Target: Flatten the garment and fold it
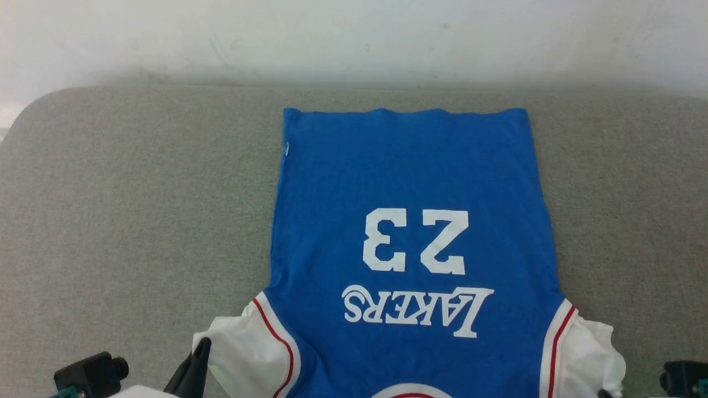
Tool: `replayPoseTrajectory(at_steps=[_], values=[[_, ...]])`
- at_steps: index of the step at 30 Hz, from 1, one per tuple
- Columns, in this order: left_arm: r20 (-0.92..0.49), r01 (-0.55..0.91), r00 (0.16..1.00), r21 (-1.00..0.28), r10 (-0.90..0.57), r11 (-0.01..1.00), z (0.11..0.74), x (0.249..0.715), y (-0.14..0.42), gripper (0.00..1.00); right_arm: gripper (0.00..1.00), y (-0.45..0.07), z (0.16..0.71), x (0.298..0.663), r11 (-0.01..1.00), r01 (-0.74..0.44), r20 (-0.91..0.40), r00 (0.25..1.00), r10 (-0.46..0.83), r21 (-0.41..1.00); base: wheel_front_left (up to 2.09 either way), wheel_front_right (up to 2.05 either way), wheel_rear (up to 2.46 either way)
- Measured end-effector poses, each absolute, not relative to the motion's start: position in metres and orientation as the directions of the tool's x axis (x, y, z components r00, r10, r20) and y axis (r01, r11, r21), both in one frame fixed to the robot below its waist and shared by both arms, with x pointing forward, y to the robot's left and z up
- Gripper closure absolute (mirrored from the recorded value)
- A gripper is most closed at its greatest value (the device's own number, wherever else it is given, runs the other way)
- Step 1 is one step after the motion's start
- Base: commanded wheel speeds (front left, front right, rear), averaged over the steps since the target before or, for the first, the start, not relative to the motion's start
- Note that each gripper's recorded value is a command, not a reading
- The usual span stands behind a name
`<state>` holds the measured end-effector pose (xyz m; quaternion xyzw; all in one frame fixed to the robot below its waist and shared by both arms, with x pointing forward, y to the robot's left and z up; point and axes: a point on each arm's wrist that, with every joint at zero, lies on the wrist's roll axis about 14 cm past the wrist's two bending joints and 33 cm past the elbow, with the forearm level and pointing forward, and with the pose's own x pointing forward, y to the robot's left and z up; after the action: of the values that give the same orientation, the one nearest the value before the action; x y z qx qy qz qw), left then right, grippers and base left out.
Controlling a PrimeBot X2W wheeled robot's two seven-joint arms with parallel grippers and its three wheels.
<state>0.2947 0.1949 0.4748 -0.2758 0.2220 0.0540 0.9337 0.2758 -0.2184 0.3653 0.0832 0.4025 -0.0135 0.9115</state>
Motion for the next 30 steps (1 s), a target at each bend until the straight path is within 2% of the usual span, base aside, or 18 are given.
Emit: replayPoseTrajectory(at_steps=[2, 4, 6, 9, 11, 13, 15, 18, 22, 26, 30], values=[[-0.435, -0.222, 0.9, -0.484, -0.013, 0.846, 0.479, 0.294, 0.196, 1.0, 0.0, -0.217, 0.374, 0.281, 0.984, 0.088, -0.718, 0.694, 0.051, 0.155, 0.0, 0.0, 0.0], [-0.416, -0.218, 0.909, -0.482, -0.002, 0.848, 0.485, 0.294, 0.198, 1.0, 0.0, -0.215, 0.401, 0.297, 0.981, 0.073, -0.653, 0.755, 0.065, 0.181, 0.0, 0.0, 0.0], [-0.398, -0.217, 0.917, -0.483, 0.008, 0.849, 0.492, 0.294, 0.199, 1.0, 0.0, -0.214, 0.446, 0.323, 0.979, 0.03, -0.537, 0.839, 0.084, 0.201, 0.0, 0.0, 0.0], [-0.378, -0.21, 0.926, -0.483, 0.014, 0.85, 0.497, 0.296, 0.198, 1.0, 0.0, -0.214, 0.53, 0.368, 0.991, -0.067, -0.327, 0.939, 0.101, 0.116, 0.0, 0.0, 0.0], [-0.372, -0.205, 0.928, -0.483, 0.012, 0.851, 0.498, 0.299, 0.196, 1.0, 0.0, -0.218, 0.579, 0.394, 0.994, -0.09, -0.206, 0.973, 0.1, 0.059, 0.0, 0.0, 0.0], [-0.374, -0.203, 0.927, -0.484, 0.009, 0.851, 0.497, 0.302, 0.193, 1.0, 0.0, -0.218, 0.613, 0.421, 0.994, -0.109, -0.137, 0.985, 0.108, 0.002, 0.0, 0.0, 0.0], [-0.375, -0.203, 0.927, -0.489, 0.006, 0.848, 0.495, 0.307, 0.19, 1.0, 0.0, -0.216, 0.639, 0.449, 0.993, -0.117, -0.082, 0.99, 0.117, 0.011, 0.0, 0.0, 0.0], [-0.362, -0.205, 0.932, -0.498, 0.012, 0.843, 0.494, 0.319, 0.188, 1.0, 0.0, -0.209, 0.653, 0.492, 0.991, -0.134, -0.086, 0.988, 0.132, -0.013, 0.0, 0.0, 0.0], [-0.369, -0.226, 0.929, -0.511, 0.026, 0.829, 0.484, 0.333, 0.186, 1.0, 0.0, -0.203, 0.632, 0.55, 0.991, -0.129, -0.192, 0.974, 0.121, -0.028, 0.0, 0.0, 0.0], [-0.392, -0.244, 0.92, -0.52, 0.026, 0.819, 0.469, 0.344, 0.182, 1.0, 0.0, -0.203, 0.579, 0.594, 0.995, -0.094, -0.351, 0.933, 0.074, -0.039, 0.0, 0.0, 0.0], [-0.405, -0.267, 0.913, -0.51, 0.045, 0.818, 0.459, 0.354, 0.185, 1.0, 0.0, -0.203, 0.518, 0.62, 0.996, -0.07, -0.49, 0.871, 0.036, -0.051, 0.0, 0.0, 0.0]])
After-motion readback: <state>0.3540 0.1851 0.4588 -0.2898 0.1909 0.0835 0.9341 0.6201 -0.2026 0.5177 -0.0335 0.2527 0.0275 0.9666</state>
